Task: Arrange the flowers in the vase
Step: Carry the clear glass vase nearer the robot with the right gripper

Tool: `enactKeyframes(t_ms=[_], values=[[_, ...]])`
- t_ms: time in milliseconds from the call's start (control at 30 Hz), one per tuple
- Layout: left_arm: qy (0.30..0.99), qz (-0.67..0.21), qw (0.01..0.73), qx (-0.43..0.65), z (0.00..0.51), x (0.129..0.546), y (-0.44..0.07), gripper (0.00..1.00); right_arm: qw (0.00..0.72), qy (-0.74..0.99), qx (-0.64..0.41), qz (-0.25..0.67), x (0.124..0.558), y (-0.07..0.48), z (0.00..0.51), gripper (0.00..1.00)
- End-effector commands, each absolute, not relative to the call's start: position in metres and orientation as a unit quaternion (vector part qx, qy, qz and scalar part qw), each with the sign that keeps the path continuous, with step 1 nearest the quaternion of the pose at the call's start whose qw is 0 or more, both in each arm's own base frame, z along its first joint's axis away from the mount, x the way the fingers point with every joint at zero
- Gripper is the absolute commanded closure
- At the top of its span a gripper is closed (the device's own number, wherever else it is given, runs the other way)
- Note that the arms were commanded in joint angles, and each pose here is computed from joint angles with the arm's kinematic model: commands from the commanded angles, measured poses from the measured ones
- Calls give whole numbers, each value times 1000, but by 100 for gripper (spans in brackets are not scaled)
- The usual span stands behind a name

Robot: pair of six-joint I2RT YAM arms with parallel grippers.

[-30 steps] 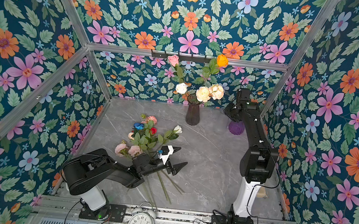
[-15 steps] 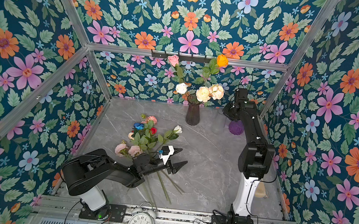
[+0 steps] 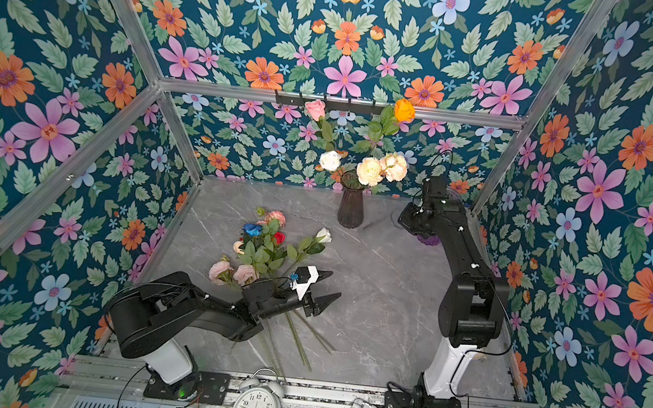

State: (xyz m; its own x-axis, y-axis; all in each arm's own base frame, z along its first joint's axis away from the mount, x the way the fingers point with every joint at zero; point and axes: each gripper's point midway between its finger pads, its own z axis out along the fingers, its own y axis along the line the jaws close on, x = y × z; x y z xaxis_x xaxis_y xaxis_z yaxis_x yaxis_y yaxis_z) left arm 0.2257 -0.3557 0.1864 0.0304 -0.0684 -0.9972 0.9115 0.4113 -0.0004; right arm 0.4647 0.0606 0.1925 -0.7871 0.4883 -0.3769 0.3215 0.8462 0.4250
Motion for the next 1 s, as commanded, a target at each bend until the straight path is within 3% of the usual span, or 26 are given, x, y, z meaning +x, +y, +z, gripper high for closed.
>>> enactKeyframes(t_ms=[0, 167, 533, 967], values=[[572, -363, 632, 377, 187, 231, -351, 31, 252, 929, 200, 182, 446, 70, 206, 99], [585, -304, 655, 369, 190, 243, -336, 29, 271, 934, 150, 176, 396, 90, 231, 99], [560, -227, 750, 268, 222, 250, -275, 26, 247, 956, 22, 155, 285, 141, 232, 99], [565, -203, 768, 225, 224, 256, -256, 23, 185, 970, -95, 129, 262, 215, 217, 99]])
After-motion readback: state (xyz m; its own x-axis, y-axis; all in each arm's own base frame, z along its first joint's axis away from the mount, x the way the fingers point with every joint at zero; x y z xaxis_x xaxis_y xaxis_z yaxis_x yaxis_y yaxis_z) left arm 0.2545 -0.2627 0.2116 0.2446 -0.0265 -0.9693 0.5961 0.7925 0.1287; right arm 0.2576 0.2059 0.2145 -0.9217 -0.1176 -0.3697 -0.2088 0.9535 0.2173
